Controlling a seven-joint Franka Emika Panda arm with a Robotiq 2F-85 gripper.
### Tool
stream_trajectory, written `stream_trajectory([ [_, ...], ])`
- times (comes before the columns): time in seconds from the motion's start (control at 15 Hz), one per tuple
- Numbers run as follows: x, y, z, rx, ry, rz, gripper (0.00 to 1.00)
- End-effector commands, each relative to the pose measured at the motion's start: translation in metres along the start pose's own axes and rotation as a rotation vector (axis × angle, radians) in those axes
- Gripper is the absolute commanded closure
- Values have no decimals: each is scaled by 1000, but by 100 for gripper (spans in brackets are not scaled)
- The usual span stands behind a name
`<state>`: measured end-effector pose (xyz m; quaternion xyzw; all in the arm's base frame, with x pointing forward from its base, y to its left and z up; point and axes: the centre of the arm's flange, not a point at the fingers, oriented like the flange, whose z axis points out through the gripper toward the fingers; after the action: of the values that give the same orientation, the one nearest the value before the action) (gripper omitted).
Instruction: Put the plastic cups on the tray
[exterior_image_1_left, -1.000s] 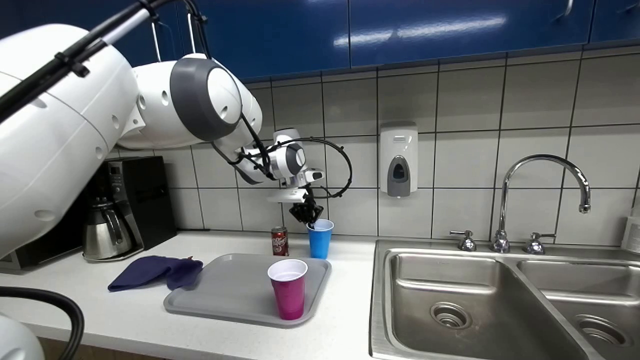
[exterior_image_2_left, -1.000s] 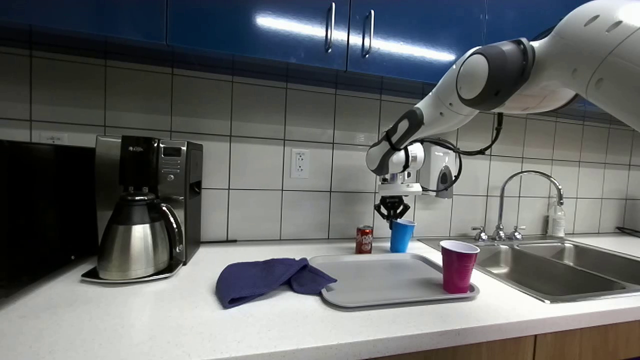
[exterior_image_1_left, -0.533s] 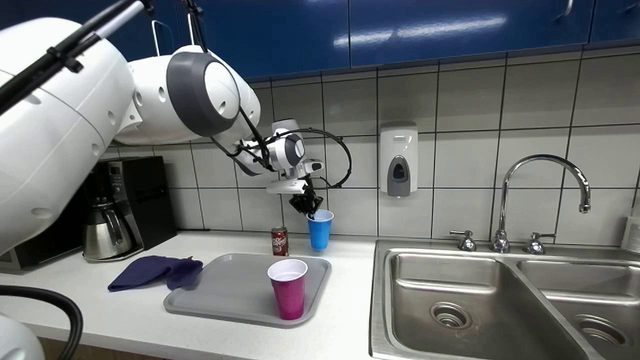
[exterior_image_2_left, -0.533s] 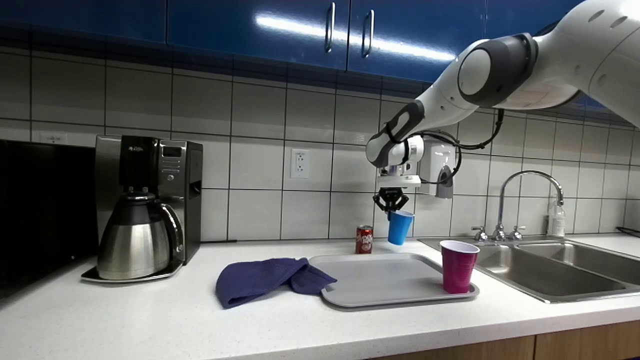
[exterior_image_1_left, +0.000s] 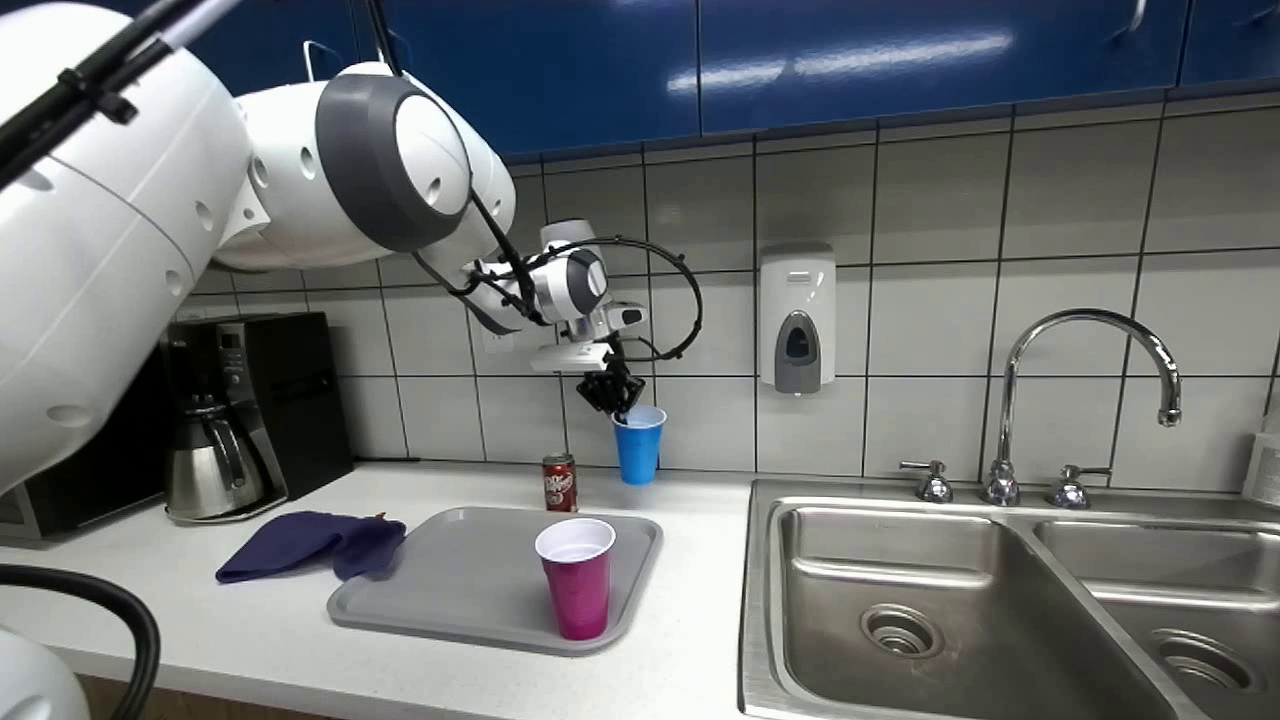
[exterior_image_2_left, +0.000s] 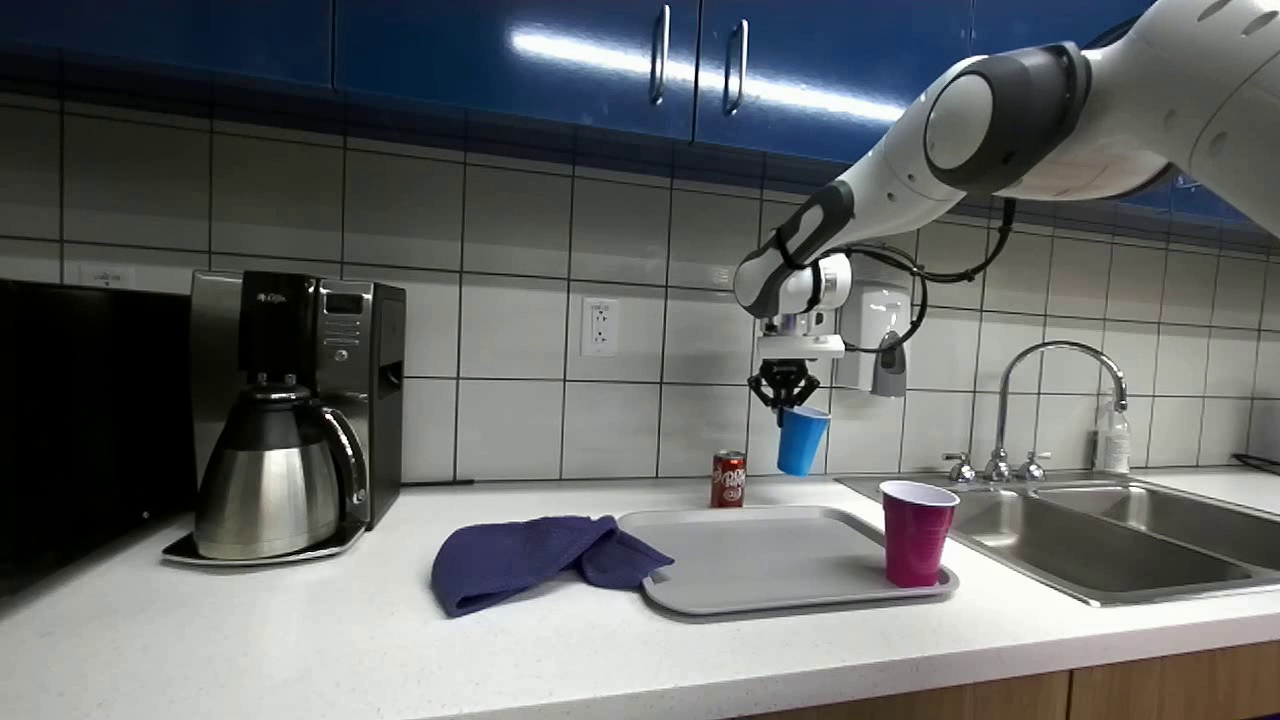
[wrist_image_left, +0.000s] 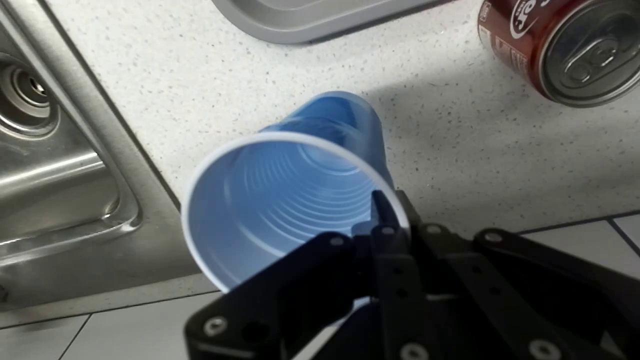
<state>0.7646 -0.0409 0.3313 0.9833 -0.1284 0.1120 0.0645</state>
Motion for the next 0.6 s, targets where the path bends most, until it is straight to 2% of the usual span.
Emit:
stream_trajectory([
  [0.0,-24,10,-20,-3,-30,-15,99],
  [0.53,-60,15,-23,-22,-83,-33,99],
])
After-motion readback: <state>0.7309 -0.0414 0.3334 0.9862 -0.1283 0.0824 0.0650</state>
